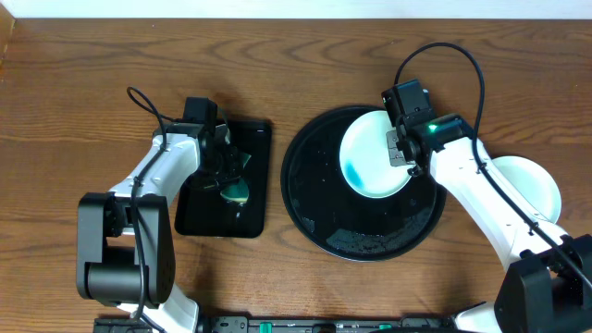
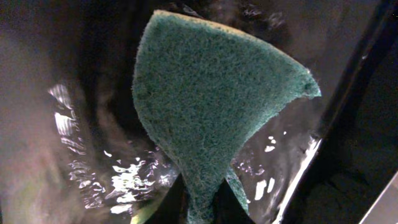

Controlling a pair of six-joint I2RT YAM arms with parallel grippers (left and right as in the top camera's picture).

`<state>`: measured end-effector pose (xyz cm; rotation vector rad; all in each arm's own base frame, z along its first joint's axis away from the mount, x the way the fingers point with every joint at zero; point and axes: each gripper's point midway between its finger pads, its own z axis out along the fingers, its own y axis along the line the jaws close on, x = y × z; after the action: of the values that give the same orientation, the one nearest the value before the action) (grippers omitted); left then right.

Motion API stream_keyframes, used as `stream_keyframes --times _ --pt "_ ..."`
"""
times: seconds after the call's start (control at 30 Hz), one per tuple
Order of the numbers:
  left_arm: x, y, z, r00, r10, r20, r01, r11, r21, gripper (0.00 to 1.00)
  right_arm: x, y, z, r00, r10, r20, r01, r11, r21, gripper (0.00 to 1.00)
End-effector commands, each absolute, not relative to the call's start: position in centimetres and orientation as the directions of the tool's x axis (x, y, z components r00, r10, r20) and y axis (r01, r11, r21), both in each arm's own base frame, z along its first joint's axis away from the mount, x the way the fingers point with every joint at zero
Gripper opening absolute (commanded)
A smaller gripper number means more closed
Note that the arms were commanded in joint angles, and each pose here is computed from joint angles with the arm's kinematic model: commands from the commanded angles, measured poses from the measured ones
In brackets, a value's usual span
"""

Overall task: Clean dirty plates on tray and stack at the side
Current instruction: 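Lift the mint plate with the right gripper and carry it right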

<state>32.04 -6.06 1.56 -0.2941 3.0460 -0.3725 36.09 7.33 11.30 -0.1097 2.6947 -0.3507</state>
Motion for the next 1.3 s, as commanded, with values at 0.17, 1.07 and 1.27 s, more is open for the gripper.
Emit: stream_keyframes --times 0.17,1.07,1.27 --pt "31.6 -4.2 0.7 -0.980 -0.197 -0.038 -0.189 0.971 -0.147 0.13 37.2 6.4 13.1 -0.873 -0.209 -0.440 -0.035 0.927 -0.373 0.01" --pt "31.7 -4.1 0.7 -0.979 -0.197 -0.043 -0.189 0.972 -0.142 0.56 37.3 9.5 23.4 -0.646 -0.490 -0.586 -0.041 0.788 -0.614 0.01" --pt "31.7 -4.1 0.7 -0.979 -0.197 -0.043 -0.189 0.972 -0.142 0.56 37.2 9.1 24.7 -0.633 -0.499 -0.592 0.025 0.751 -0.660 0.01"
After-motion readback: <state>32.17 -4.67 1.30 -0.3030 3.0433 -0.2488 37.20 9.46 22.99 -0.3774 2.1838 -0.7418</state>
